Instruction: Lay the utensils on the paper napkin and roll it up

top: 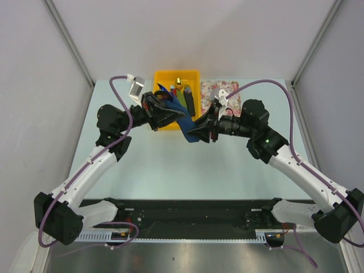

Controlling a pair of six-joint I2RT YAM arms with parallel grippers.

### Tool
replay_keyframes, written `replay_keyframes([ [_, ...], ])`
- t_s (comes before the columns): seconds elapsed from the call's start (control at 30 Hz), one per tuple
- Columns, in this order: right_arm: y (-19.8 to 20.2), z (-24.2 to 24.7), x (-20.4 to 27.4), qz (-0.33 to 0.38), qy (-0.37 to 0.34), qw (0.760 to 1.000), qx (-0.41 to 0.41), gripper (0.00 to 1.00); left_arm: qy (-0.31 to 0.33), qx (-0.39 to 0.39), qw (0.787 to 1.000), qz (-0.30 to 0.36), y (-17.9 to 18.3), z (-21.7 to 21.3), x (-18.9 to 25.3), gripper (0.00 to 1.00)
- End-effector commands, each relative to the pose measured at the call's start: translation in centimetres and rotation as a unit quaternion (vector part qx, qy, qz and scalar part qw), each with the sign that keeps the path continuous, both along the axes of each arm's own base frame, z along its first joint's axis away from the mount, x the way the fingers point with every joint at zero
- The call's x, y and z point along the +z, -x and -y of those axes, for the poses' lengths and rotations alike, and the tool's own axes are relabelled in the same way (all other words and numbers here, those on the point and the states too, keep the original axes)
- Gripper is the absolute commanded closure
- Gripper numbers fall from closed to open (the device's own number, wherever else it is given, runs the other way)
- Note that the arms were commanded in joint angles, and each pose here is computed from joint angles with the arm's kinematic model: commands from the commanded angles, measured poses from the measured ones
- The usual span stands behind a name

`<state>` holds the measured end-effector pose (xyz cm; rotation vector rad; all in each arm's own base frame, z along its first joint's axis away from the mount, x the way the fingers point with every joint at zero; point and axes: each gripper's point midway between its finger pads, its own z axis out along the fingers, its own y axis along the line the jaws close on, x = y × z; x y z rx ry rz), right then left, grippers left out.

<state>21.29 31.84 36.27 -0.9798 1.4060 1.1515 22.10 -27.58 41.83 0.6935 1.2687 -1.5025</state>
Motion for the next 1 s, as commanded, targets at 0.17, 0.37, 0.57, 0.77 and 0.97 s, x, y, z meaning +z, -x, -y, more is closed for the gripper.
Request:
replay_keyframes([
  [0.17, 1.8, -1.3, 0.8, 0.02, -0.009, 0.999, 0.042, 0.67, 0.042, -0.001, 0.998, 0.041, 1.0, -0.2, 4.1, 1.0],
  [0.37, 2.0, -1.9, 0.4, 0.015, -0.005, 0.999, 0.051, 0.69, 0.042, -0.004, 0.998, 0.043, 1.1, 0.0, 4.2, 1.0],
  [0.57, 1.7, -2.2, 1.0, 0.009, -0.013, 0.999, 0.047, 1.0, 0.036, -0.002, 0.999, 0.038, 1.1, 0.2, 3.9, 1.0],
  [0.77, 0.6, -1.8, 3.2, -0.02, -0.047, 0.998, 0.033, 1.0, 0.01, 0.035, 0.999, -0.006, -0.4, -0.4, 1.8, 0.52],
  [0.97, -1.3, -1.0, 5.0, -0.089, -0.098, 0.991, 0.023, 1.0, 0.001, 0.077, 0.995, -0.06, -2.6, -2.2, -0.5, 0.25],
])
